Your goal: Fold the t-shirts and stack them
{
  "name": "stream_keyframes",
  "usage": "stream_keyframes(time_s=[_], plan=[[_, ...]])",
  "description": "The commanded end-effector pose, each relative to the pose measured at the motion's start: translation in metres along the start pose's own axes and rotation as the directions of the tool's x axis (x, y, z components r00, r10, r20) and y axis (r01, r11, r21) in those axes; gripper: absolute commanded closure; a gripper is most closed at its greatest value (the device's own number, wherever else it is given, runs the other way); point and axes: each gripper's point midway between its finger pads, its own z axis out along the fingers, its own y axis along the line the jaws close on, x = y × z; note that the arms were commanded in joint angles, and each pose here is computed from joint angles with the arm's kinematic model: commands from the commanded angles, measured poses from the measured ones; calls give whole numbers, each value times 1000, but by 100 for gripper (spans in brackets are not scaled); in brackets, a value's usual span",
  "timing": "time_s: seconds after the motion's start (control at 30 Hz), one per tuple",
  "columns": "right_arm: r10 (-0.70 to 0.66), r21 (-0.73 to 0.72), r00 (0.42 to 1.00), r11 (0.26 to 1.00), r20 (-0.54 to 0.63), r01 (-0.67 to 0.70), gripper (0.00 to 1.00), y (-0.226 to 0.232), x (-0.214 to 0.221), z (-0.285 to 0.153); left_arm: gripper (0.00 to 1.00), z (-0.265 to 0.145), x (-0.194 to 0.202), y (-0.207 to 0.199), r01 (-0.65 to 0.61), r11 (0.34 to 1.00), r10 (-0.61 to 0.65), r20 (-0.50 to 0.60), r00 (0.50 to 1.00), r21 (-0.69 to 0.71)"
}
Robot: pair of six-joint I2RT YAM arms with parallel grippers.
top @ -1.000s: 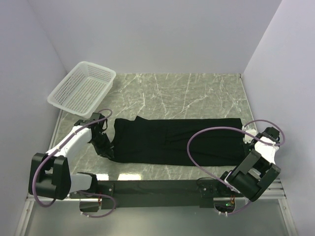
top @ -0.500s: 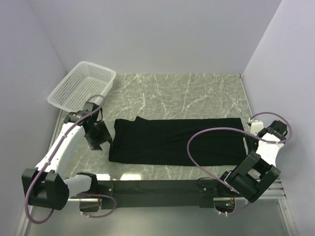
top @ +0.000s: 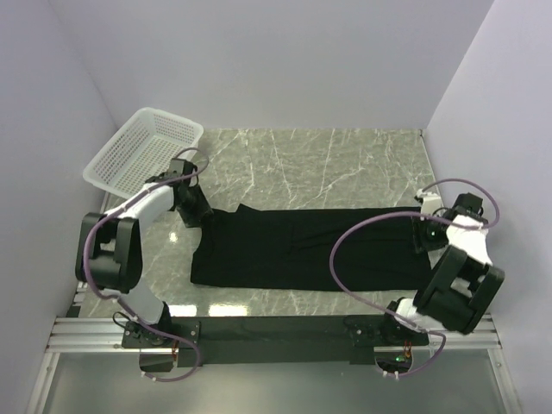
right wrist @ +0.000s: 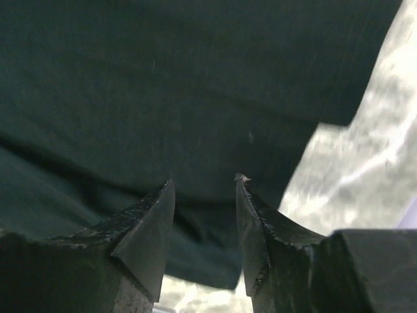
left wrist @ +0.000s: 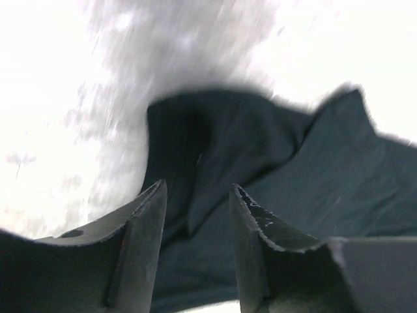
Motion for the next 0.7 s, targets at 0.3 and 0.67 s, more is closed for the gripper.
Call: stream_keyframes(time_s=[0.3,0.67], plan=[[101,-99,989,991,106,-91,54,-19,-96,25,62,16,-55,-24,-37,999,37,152,988,-1],[110,-59,991,993,78,-105,54,-29,-117,42,78,29,-60,-32,-76,997,79,168,983,-23]])
